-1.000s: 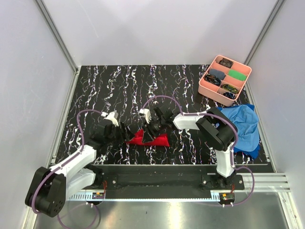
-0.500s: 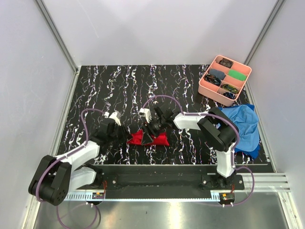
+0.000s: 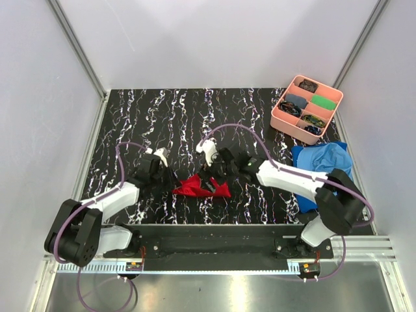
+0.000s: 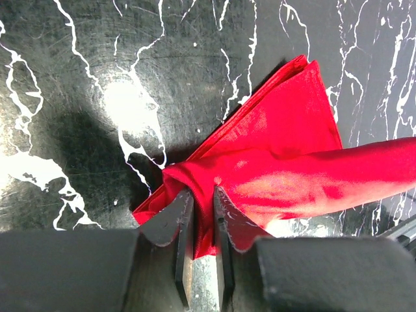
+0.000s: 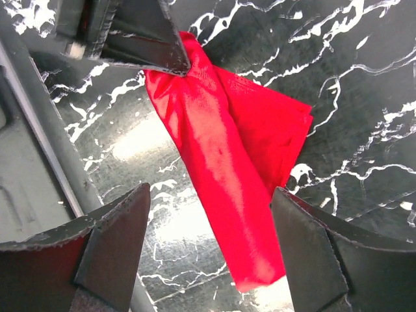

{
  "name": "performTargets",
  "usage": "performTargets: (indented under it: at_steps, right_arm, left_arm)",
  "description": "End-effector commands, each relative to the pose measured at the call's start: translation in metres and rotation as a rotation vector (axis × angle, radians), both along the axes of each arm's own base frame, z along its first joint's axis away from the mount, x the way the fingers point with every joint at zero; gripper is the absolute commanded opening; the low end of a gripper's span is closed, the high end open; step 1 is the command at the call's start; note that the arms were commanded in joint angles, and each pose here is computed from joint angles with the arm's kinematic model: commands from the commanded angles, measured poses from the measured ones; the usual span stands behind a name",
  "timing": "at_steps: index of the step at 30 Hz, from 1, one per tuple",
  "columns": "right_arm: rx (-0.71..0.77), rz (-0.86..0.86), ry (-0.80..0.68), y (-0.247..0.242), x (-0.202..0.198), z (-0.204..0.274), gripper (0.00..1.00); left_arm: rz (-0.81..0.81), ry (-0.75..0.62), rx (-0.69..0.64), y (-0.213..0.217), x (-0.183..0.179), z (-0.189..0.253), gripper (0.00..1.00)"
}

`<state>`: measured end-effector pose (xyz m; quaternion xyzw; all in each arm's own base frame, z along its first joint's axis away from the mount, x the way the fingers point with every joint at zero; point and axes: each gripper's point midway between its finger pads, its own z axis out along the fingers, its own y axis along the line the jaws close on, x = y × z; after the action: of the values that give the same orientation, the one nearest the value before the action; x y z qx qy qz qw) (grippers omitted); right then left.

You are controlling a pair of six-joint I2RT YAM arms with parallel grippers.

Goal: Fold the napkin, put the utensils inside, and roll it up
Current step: Roll the napkin at the center of the board.

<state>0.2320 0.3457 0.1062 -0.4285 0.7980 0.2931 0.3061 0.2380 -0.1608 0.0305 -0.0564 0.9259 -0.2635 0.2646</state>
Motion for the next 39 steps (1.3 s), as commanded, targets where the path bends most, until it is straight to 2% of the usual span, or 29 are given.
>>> performTargets:
  at_steps: [1, 3, 11, 21, 33, 39]
  right_arm:
    - [-0.151, -0.007, -0.182, -0.008, -0.012, -0.010, 0.84]
    - [-0.191, 0.006, -0.268, 0.000, -0.018, -0.012, 0.85]
    - [-0.234, 0.037, -0.416, 0.025, -0.012, -0.027, 0.86]
    - [-0.280, 0.111, -0.517, 0.037, -0.004, -0.041, 0.87]
    - [-0.302, 0.169, -0.549, 0.048, 0.000, -0.055, 0.88]
    - [-0.306, 0.214, -0.397, 0.043, -0.006, -0.077, 0.85]
  left_arm:
    - [-0.031, 0.020, 0.017, -0.001, -0.001, 0.002, 0.18]
    - [-0.032, 0.030, 0.017, -0.001, -0.002, 0.001, 0.19]
    - [-0.049, 0.045, 0.011, -0.004, -0.002, 0.001, 0.21]
    - [-0.057, 0.051, 0.008, -0.005, -0.002, 0.001, 0.22]
    - [-0.073, 0.062, 0.004, -0.008, -0.003, -0.001, 0.23]
    - [-0.078, 0.050, -0.005, -0.009, -0.002, 0.003, 0.26]
